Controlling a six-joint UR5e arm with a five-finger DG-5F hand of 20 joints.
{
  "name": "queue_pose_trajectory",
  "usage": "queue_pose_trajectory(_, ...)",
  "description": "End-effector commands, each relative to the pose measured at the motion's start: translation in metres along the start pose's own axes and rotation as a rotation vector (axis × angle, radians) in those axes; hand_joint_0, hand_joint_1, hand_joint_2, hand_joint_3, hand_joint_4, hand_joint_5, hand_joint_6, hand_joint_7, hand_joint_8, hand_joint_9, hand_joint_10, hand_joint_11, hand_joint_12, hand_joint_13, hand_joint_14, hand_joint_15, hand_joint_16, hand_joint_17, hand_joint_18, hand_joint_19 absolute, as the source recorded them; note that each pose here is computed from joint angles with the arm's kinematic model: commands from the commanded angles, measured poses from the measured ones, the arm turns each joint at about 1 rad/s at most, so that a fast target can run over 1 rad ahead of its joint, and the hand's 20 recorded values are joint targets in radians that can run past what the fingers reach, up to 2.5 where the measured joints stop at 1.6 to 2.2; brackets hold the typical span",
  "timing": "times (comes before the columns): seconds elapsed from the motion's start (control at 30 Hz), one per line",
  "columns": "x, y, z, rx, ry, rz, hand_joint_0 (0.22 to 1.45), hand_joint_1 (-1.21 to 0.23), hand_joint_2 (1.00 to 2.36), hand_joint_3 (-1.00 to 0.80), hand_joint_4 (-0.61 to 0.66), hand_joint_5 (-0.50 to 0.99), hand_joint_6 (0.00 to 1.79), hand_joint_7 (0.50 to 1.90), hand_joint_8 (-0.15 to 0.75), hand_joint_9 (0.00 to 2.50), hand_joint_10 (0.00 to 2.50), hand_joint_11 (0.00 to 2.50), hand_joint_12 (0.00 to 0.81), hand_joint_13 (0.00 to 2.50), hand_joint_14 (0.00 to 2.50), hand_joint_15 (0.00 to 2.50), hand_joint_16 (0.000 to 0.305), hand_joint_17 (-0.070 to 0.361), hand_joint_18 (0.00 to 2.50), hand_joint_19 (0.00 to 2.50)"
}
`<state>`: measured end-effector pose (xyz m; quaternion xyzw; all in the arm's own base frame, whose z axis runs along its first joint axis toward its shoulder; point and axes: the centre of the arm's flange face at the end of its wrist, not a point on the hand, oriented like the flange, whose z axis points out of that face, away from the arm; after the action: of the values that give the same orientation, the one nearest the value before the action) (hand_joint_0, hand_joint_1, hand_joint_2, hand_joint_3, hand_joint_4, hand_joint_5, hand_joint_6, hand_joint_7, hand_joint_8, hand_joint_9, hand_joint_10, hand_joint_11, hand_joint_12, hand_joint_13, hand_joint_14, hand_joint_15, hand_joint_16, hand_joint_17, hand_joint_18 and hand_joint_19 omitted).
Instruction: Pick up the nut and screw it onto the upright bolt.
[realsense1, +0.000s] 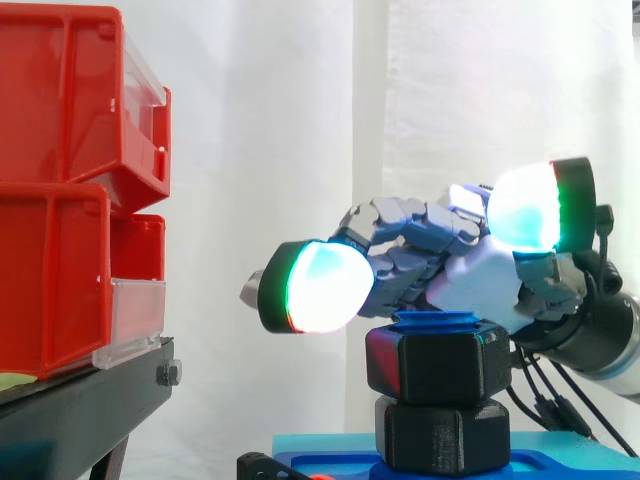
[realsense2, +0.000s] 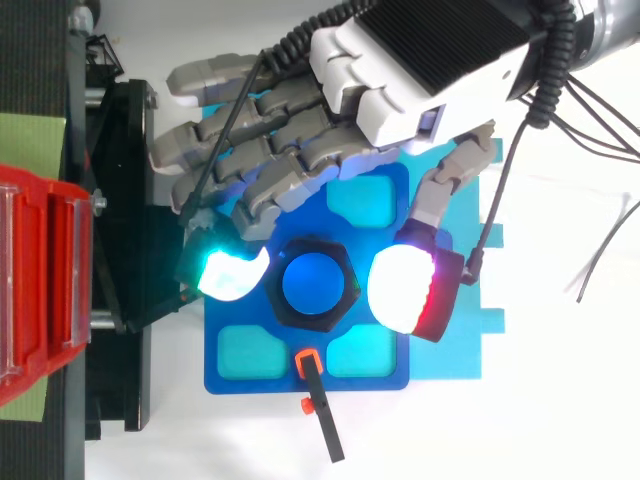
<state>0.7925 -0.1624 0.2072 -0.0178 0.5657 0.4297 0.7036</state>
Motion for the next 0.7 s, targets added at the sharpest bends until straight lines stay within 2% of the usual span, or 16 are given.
queue_pose_trajectory(0.0, 0.0047, -0.0037, -0.0012, -0.006, -0.005, 0.001, 0.45, -0.14, 1.00, -0.50, 0.17, -0.19, 0.50, 0.66, 0.236, 0.41, 0.00, 0.00, 0.356, 0.23, 0.00, 0.00, 0.047, 0.107, 0.00, 0.00)
queue_pose_trajectory(0.67, 0.0101, -0.0005, 0.0009, 0.001, 0.012, 0.014, 0.45, -0.14, 1.00, -0.50, 0.18, -0.18, 0.50, 0.70, 0.242, 0.42, 0.00, 0.00, 0.359, 0.24, 0.00, 0.00, 0.047, 0.106, 0.00, 0.00)
